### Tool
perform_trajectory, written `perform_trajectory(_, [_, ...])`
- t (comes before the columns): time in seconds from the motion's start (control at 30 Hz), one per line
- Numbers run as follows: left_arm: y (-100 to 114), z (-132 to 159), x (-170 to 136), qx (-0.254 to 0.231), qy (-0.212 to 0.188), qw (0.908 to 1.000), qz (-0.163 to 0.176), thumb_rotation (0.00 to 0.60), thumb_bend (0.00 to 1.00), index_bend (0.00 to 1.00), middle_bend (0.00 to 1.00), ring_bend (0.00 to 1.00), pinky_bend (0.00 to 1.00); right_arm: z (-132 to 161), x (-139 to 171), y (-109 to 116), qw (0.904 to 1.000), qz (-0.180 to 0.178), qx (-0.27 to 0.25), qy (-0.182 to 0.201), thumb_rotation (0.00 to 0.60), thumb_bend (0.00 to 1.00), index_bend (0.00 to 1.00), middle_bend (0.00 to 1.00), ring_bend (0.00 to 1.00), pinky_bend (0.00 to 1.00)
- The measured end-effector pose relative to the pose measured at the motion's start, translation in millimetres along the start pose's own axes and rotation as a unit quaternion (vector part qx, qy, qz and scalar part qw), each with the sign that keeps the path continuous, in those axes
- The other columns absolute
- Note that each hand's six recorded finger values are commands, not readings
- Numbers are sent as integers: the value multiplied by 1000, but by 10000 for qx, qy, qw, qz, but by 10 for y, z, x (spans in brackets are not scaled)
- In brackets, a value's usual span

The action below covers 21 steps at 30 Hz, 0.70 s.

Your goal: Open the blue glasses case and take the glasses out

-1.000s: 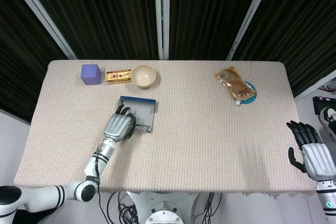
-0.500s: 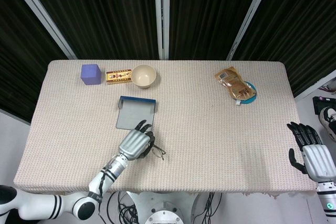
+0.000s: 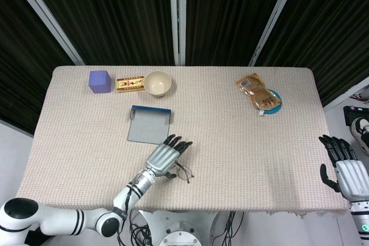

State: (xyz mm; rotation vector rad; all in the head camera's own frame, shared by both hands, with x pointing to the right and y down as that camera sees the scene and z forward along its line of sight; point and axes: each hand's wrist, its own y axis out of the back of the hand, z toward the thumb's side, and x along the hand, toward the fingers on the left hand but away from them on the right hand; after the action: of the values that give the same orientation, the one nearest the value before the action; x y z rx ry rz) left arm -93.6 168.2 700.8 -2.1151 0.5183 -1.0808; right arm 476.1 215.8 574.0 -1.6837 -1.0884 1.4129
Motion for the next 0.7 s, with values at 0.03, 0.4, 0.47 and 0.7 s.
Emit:
perform_trajectory(0.03, [63, -48, -12, -39, 53, 9999, 116, 600, 82, 40, 115, 0, 0, 2, -3, 3, 10000, -3, 2, 7, 600, 586, 0, 79, 0, 0])
perform_trajectory(0.4, [808, -1371, -625, -409, 1497, 9744, 1625, 600, 89, 150, 178, 0, 0, 17, -31, 40, 10000, 2, 63, 52, 600, 588, 0, 79, 0, 0])
perform_trajectory(0.47, [863, -1716, -835, -326, 1854, 9651, 1823, 600, 91, 159, 178, 0, 0, 20, -32, 49, 10000, -10, 65, 53, 600, 588, 0, 78, 0, 0])
perform_trajectory(0.7, [837, -2544, -1814, 278, 2811, 9408, 1873, 600, 92, 163, 178, 0, 0, -15, 8, 97, 9999, -100, 83, -65, 600, 588, 0, 78, 0, 0])
